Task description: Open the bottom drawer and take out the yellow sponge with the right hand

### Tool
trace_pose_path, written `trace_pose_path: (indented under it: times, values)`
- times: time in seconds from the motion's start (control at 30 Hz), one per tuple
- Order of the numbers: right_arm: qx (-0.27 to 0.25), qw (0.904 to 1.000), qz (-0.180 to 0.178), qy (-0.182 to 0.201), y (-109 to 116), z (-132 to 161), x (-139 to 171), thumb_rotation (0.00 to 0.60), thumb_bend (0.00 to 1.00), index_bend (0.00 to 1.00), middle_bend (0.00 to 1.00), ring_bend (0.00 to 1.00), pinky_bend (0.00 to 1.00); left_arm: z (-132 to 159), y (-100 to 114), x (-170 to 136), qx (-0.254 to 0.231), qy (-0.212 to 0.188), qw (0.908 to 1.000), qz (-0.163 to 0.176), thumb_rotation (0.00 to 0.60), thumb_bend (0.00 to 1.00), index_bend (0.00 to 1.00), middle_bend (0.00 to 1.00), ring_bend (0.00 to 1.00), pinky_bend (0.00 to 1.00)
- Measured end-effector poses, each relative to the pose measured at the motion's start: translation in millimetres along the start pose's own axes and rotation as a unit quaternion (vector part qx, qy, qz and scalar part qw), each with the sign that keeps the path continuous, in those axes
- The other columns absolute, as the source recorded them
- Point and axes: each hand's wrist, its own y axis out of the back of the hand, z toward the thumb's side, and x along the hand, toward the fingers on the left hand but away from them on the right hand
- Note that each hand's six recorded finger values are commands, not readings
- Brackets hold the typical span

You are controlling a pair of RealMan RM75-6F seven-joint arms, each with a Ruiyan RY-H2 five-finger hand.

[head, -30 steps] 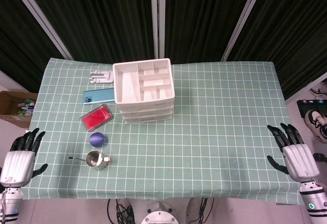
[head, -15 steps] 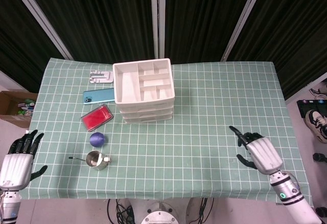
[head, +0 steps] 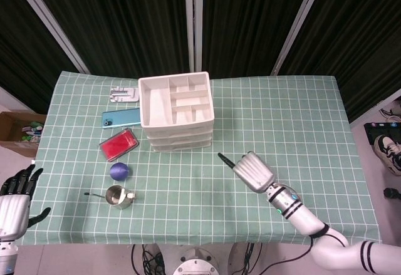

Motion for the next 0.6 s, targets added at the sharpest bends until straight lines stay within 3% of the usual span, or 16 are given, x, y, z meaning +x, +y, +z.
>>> trace_pose_path:
  times: [0.33,0.6]
  values:
    - [0.134,0.9904,0.001,0.034,-5,54,-84,0.6,0.39,0.19,0.89,0.86,0.93,-5,1,1,-0.011,0.0,0.9999,0.009,0.6,0.0,0.13,0.08,0.11,0.19]
    - [0.195,0.98,0.008,0.041,-15,77,-116,0.6,0.43,0.22,0.89,0.87,0.94,-10,1,0,-0.025,0.005,0.9996,0.015,0.6,0.0,0.13,0.08,0.11,0.19]
